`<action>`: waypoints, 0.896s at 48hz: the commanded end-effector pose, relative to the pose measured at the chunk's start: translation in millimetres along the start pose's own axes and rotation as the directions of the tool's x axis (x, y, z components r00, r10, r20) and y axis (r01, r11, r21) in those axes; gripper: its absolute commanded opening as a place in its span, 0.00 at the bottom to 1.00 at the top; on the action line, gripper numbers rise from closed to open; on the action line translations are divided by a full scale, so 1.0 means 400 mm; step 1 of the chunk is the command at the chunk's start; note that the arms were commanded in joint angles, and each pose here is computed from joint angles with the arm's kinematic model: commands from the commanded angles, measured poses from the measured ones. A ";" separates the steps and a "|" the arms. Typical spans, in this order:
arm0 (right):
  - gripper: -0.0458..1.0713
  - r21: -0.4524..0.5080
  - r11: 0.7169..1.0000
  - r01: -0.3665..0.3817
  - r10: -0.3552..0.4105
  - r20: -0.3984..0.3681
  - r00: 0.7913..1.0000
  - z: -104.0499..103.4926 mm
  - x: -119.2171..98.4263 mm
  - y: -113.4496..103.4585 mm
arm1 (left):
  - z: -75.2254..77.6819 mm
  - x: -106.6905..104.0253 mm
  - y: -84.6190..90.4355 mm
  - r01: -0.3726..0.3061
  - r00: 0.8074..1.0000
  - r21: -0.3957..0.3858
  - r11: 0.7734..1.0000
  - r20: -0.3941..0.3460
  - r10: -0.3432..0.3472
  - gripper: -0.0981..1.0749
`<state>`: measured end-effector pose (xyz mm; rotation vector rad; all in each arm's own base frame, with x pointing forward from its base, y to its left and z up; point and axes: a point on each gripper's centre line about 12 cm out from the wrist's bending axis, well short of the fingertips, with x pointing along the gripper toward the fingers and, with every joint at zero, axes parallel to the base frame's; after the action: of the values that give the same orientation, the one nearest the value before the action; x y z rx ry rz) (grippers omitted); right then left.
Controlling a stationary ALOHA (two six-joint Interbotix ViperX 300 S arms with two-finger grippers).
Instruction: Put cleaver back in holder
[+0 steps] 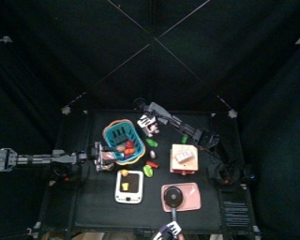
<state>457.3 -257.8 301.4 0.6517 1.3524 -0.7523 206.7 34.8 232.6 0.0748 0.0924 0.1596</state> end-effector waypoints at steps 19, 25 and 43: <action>0.64 -0.021 1.000 -0.018 0.018 0.027 0.999 -0.032 -0.087 0.007 | 0.014 0.004 -0.002 0.005 1.000 0.001 1.000 0.016 -0.005 0.80; 0.64 -0.043 0.999 -0.015 0.016 0.025 1.000 -0.054 -0.106 0.029 | 0.013 0.004 -0.004 0.008 1.000 -0.002 1.000 0.015 -0.008 0.80; 0.64 -0.095 0.993 0.076 -0.077 -0.010 0.997 -0.162 -0.140 0.053 | 0.008 0.003 -0.004 0.005 1.000 -0.018 1.000 0.010 -0.005 0.80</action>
<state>452.1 -200.3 317.2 0.5571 1.4648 -0.7209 206.0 33.5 230.2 0.0578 0.0970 0.1572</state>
